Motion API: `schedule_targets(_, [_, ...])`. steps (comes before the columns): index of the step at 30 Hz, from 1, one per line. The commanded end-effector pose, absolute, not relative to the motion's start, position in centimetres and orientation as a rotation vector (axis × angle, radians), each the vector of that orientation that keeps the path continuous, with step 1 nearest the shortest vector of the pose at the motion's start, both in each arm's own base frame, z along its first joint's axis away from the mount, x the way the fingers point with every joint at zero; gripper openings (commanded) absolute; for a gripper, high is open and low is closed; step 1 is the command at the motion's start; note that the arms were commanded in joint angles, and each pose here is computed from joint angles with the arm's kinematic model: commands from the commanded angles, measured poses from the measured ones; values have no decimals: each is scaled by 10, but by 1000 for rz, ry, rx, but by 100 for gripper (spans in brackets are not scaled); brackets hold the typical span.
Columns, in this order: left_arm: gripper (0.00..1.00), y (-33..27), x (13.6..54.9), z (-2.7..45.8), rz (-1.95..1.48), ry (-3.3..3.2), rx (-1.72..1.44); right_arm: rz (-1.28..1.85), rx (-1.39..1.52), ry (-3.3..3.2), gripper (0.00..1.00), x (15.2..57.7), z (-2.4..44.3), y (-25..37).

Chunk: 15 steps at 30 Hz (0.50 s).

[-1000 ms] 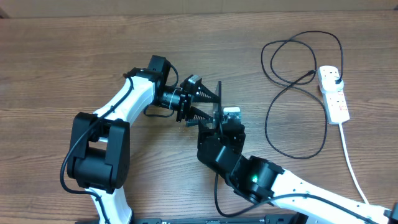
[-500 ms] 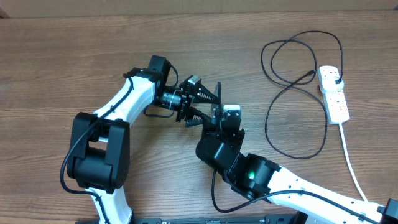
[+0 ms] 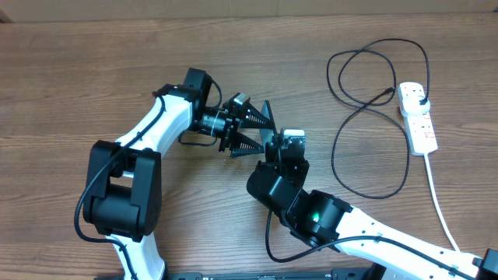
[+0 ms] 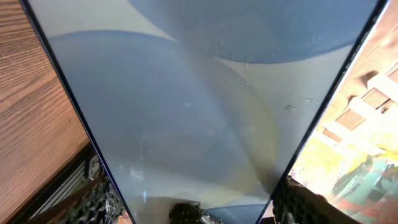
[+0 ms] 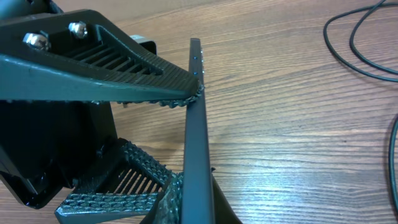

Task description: Plug charger to phone and switch on socket

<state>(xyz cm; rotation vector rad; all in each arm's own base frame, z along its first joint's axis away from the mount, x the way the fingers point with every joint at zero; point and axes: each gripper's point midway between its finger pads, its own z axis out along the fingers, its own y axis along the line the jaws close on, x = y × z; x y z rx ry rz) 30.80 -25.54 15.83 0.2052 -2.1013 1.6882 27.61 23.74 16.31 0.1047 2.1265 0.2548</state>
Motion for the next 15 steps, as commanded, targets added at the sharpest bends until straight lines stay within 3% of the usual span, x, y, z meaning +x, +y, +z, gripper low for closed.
schedule_targets(1, [65,-261,309,163,1692,-2101,179,330,59,2129,4,273,173,253])
schedule_targets(10, [93,-258,311,162,1693,-2113,188,350,68,2120,4,272,181,251])
schedule_targets(11, [100,-256,314,162,1705,-2118,184,350,77,2115,4,273,184,247])
schedule_targets(15, [100,-239,330,165,1767,-2138,216,338,126,2099,4,276,198,225])
